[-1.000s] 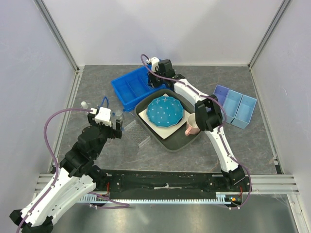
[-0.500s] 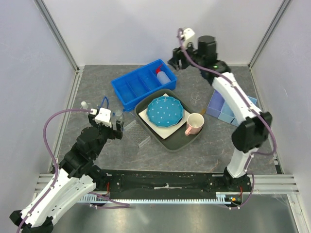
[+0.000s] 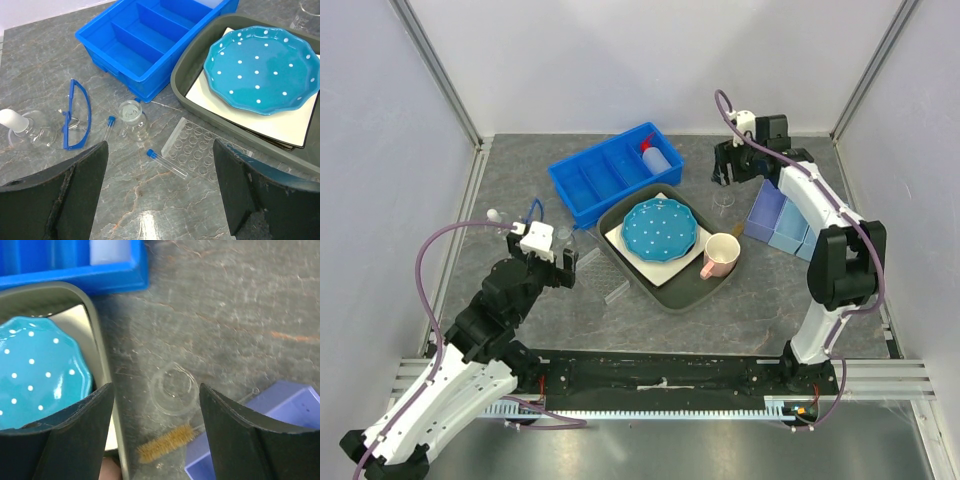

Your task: Organize the chemistry lab equipment

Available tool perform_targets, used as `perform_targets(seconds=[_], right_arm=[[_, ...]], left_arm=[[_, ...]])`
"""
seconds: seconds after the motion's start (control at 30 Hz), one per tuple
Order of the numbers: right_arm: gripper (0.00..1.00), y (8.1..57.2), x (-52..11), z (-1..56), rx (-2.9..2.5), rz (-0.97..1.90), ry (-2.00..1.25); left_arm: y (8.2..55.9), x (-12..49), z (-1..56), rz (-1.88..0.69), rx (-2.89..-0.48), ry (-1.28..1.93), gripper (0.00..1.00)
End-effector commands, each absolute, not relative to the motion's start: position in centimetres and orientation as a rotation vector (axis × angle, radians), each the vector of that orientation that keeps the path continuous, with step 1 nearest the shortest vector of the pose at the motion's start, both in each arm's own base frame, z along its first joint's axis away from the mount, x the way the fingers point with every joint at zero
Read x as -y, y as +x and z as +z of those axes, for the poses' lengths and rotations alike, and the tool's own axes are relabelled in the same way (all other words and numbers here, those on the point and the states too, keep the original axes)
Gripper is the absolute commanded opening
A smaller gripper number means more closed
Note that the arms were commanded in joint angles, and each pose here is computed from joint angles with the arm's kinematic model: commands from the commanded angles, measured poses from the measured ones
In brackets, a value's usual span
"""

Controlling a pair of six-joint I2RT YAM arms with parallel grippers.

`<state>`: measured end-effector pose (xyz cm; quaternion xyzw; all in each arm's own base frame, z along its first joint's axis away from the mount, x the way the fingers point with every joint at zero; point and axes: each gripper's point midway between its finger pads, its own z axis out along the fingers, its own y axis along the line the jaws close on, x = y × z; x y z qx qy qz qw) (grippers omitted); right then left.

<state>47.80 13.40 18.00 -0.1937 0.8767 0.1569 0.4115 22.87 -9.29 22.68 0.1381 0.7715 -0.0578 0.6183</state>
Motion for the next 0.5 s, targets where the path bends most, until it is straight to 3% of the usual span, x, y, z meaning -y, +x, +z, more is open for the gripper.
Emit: perform_targets(seconds=[0.0, 0.13, 0.37, 0.47], right_arm=[[0.76, 48.1, -10.9, 18.1, -2.209, 0.38, -0.415], [0.74, 48.1, -9.3, 15.8, -2.259, 0.334, -0.414], [0.5, 48.2, -8.5, 13.6, -2.306, 0.29, -0.435], [0.47, 48.2, -8.5, 12.2, -2.337, 0.295, -0.437]], left_arm=[[23.3, 9.7, 22.8, -0.133, -1.768, 0.338, 0.91], [23.5, 9.4, 22.6, -0.112, -1.775, 0.331, 0.91], [23.7, 9.1, 22.3, -0.087, -1.781, 0.319, 0.92], [23.8, 9.2, 22.0, -0.08, -1.792, 0.33, 0.92]])
